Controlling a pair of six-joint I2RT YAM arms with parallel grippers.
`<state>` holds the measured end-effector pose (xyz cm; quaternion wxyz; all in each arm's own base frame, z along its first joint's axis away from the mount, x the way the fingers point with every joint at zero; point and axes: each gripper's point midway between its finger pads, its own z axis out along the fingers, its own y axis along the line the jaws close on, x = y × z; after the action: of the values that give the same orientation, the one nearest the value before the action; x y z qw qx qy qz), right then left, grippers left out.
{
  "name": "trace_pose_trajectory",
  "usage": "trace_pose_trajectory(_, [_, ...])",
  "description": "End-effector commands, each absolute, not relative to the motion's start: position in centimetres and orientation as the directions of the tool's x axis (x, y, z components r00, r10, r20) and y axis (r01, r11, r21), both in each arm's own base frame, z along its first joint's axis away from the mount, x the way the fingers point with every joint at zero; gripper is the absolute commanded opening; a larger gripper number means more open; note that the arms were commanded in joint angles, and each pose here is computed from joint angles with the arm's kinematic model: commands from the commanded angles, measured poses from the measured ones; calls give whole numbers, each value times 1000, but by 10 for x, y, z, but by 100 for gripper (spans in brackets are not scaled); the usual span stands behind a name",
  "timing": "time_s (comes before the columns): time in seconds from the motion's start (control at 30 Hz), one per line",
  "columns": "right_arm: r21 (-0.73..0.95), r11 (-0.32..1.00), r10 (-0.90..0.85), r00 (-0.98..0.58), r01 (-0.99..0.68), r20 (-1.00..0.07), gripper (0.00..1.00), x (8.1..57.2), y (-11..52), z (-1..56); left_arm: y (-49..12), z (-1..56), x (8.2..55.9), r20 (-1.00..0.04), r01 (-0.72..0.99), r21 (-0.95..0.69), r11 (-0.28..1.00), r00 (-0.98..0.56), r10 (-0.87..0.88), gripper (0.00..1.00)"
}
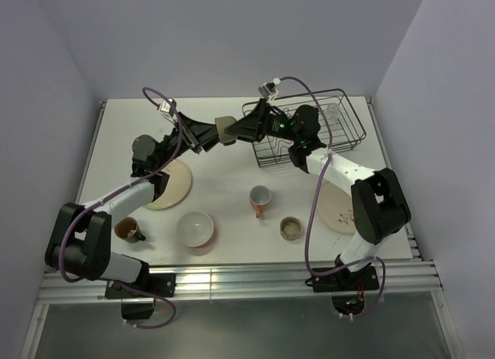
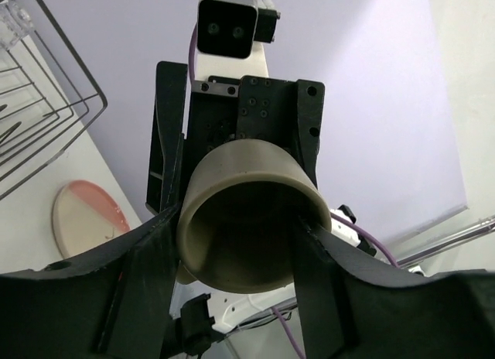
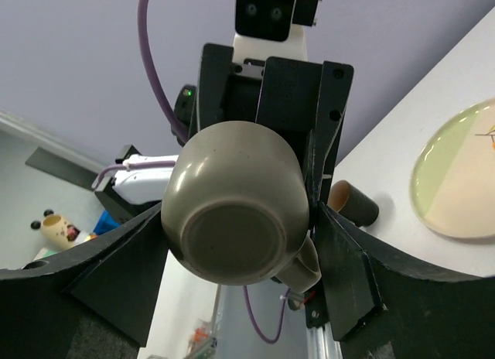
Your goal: Load the mixed dishes into the dish rack
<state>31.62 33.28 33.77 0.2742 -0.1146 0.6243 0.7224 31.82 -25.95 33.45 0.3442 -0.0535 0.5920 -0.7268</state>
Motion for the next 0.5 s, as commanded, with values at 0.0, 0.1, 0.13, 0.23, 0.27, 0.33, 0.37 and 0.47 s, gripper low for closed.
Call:
trace_pose_trajectory(0.0, [755, -104, 304, -744, -647, -595, 37, 314, 321, 365, -249, 331, 312, -391, 469, -883, 4, -734, -555, 64])
trace_pose_trajectory(0.1, [762, -97, 304, -748, -640, -590, 38, 314, 319, 360, -243, 330, 315, -405, 464, -885, 38, -726, -557, 65])
trace_pose_trajectory(0.13, [766, -93, 305, -751, -636, -586, 38, 315, 318, 358, -242, 329, 314, -409, 464, -885, 45, -726, -553, 66])
trace_pose_trajectory(0.23, [769, -88, 316, -750, -633, -581, 38, 318, 316, 356, -239, 323, 315, -413, 452, -889, 69, -728, -548, 66])
trace_pose_trajectory(0.27, [771, -89, 318, -752, -631, -578, 38, 319, 316, 357, -238, 321, 314, -411, 447, -892, 73, -731, -544, 66])
trace_pose_trajectory(0.33, [766, -91, 325, -746, -636, -581, 37, 321, 314, 359, -238, 319, 314, -410, 443, -893, 77, -733, -543, 66])
trace_pose_trajectory(0.37, [767, -94, 327, -747, -635, -578, 38, 321, 314, 360, -238, 316, 314, -405, 437, -896, 77, -737, -541, 66])
trace_pose_trajectory(0.47, [766, -98, 332, -746, -636, -577, 38, 323, 313, 362, -238, 313, 313, -402, 433, -898, 77, -739, -541, 66])
